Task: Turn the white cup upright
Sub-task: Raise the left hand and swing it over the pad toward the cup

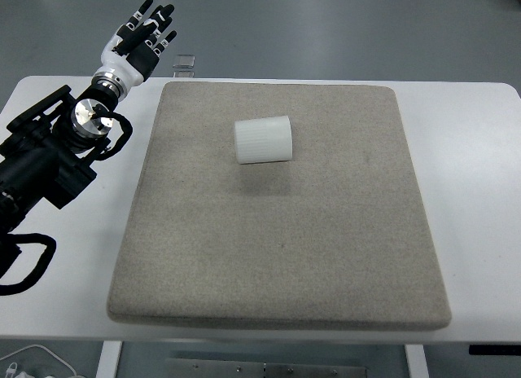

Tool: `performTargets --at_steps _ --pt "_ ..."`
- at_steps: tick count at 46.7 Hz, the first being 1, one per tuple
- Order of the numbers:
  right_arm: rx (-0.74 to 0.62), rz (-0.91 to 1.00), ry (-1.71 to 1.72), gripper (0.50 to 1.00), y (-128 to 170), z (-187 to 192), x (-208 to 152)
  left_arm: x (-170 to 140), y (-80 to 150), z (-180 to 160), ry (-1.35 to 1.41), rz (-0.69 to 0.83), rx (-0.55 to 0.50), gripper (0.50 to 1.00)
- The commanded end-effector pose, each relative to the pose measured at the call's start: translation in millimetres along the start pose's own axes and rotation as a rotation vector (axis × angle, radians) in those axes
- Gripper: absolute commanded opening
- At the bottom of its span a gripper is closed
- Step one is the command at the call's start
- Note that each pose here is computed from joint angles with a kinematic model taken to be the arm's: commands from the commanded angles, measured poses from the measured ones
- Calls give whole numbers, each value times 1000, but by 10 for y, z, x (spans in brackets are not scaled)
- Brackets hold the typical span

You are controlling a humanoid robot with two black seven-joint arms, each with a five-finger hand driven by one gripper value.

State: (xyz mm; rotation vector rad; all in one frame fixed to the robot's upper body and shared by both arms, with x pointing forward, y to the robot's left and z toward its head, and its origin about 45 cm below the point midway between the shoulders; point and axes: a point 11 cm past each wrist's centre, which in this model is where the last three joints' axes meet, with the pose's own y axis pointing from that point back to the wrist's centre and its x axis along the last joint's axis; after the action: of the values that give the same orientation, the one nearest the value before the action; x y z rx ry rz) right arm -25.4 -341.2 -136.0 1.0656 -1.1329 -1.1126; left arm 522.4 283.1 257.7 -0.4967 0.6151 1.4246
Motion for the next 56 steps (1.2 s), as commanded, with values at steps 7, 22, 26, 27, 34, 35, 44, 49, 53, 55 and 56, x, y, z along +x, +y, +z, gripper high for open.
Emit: performTargets --at_steps 7,22,26,27,34,35,44,49,53,55,56 --pt "0 0 0 930 0 0 0 3 2 -5 -4 0 2 994" --pt "0 0 0 930 0 0 0 23 2 52 15 2 -13 994" --pt "0 0 0 930 0 0 0 70 4 80 2 18 -16 994" --pt "0 0 0 930 0 0 0 81 6 78 -1 20 -15 994" --pt "0 0 0 930 0 0 0 75 11 76 -24 0 -8 994" --pt "0 0 0 930 0 0 0 63 9 75 -30 -7 -6 994" --pt "0 0 0 930 0 0 0 -99 -34 109 -116 -67 6 992" --pt "0 0 0 930 0 0 0 -307 -93 185 -230 -124 11 992" --pt "0 0 0 930 0 0 0 -478 -118 198 -338 -181 24 992" --pt "0 0 0 930 0 0 0 -560 -131 207 -388 -204 27 992" --pt "0 0 0 930 0 0 0 -593 -136 212 -409 -214 28 992"
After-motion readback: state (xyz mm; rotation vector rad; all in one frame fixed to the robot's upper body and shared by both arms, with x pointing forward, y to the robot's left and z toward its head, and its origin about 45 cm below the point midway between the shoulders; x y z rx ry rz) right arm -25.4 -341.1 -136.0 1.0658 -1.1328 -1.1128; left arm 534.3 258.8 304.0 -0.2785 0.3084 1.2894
